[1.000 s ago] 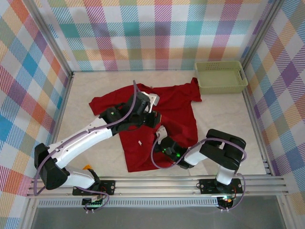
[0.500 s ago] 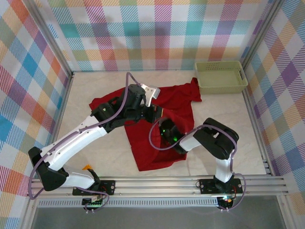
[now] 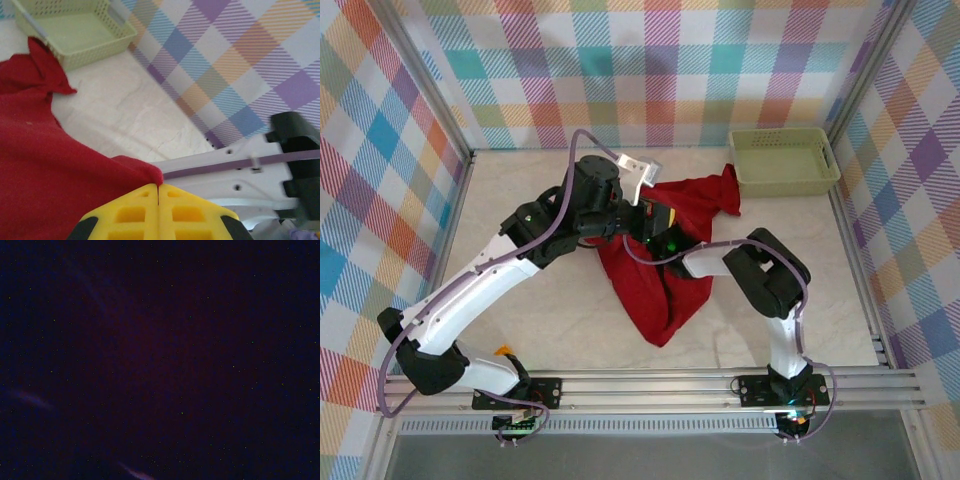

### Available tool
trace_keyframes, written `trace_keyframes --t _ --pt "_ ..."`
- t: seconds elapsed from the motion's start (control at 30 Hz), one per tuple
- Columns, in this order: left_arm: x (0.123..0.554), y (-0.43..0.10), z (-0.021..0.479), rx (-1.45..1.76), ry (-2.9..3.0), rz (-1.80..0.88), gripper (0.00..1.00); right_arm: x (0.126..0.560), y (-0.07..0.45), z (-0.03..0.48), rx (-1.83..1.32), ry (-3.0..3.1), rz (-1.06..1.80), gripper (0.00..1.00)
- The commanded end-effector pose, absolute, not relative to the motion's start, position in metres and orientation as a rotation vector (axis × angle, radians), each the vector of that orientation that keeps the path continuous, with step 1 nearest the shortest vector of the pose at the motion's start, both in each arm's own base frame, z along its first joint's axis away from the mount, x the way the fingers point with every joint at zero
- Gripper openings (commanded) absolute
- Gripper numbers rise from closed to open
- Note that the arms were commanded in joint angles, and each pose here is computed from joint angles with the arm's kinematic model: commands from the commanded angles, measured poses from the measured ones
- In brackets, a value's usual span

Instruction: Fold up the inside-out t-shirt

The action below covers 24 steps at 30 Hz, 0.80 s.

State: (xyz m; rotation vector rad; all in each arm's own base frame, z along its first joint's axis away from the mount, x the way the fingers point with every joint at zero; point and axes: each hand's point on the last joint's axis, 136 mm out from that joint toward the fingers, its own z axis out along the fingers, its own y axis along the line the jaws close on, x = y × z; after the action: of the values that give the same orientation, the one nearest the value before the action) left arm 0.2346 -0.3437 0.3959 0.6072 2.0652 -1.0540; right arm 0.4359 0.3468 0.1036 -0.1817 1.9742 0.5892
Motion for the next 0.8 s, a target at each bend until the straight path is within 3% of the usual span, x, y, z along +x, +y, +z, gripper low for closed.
trace_keyframes --t 0.0,0.37,0.77 --pt "0.221 -0.353 0.431 0.664 1.957 -1.103 0.0 0.443 0.343 0.082 -0.087 2.136 0.588 0.91" --pt "0.218 -0.361 0.448 0.673 1.892 -1.115 0.0 0.467 0.338 0.047 0.184 2.489 0.681 0.9" --pt "0.232 -0.35 0.455 0.581 1.869 -1.025 0.0 0.45 0.327 -0.005 0.229 2.808 0.373 0.9"
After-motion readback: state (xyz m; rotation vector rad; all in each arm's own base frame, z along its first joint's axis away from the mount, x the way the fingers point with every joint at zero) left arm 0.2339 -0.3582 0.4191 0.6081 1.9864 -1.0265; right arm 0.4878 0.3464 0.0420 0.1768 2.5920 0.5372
